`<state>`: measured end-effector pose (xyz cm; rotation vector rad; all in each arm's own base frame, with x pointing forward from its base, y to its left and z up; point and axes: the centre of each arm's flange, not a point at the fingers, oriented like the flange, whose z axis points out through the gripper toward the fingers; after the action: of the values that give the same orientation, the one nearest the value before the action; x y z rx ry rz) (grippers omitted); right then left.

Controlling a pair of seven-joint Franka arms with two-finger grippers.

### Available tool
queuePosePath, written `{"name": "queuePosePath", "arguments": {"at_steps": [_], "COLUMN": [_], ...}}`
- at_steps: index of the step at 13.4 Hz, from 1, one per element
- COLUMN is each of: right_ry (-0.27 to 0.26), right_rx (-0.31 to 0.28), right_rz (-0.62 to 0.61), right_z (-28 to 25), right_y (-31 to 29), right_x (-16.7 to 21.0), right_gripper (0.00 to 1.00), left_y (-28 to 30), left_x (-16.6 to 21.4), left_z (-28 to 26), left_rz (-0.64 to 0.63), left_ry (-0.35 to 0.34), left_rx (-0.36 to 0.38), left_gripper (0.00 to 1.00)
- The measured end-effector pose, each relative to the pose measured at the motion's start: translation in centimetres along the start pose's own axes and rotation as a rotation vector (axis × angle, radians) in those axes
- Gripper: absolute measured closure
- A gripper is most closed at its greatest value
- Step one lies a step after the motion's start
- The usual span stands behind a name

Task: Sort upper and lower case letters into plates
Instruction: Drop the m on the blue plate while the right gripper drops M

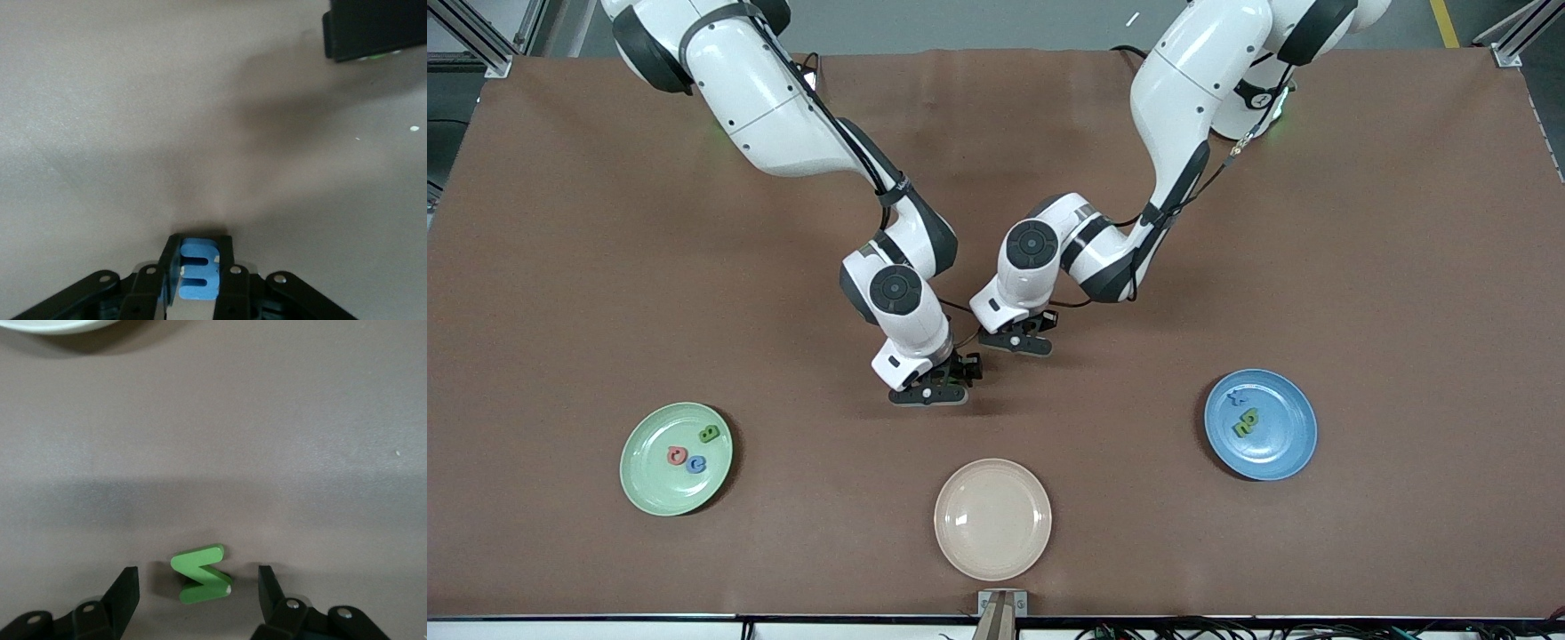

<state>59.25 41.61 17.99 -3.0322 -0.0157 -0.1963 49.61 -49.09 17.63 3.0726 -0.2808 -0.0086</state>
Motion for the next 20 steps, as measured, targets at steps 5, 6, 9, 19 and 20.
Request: {"name": "queuePosePath", "arguments": {"at_steps": [5, 6, 9, 19, 20], "right_ry": [0.001, 0.002, 0.010, -0.101, -0.107], "right_rx": [-0.002, -0.003, 0.000, -0.116, -0.116], "right_rz": [-0.004, -0.004, -0.002, -0.208, -0.259], "right_z": [0.1, 0.1, -0.4, -7.0, -7.5], "right_y": [-0.1, -0.1, -0.1, 18.8, 22.6], "right_x": [-0.1, -0.1, 0.2, 10.6, 11.7], "right_gripper": [0.43, 0.52, 0.65, 0.65, 0.65], "left_y": [-4.6, -7.0, -16.7, -47.2, -47.8], "left_x": [4.2, 5.4, 8.7, 11.0, 11.0], "left_z": [-3.4, -5.0, -9.1, -9.4, -8.9], "left_rz": [-0.062, -0.040, 0.076, 0.279, 0.276], "left_ry": [0.045, 0.037, -0.017, -0.076, -0.064], "left_rx": [0.005, 0.023, 0.071, 0.054, 0.054], "left_gripper": [0.74, 0.74, 0.74, 0.74, 0.74]}}
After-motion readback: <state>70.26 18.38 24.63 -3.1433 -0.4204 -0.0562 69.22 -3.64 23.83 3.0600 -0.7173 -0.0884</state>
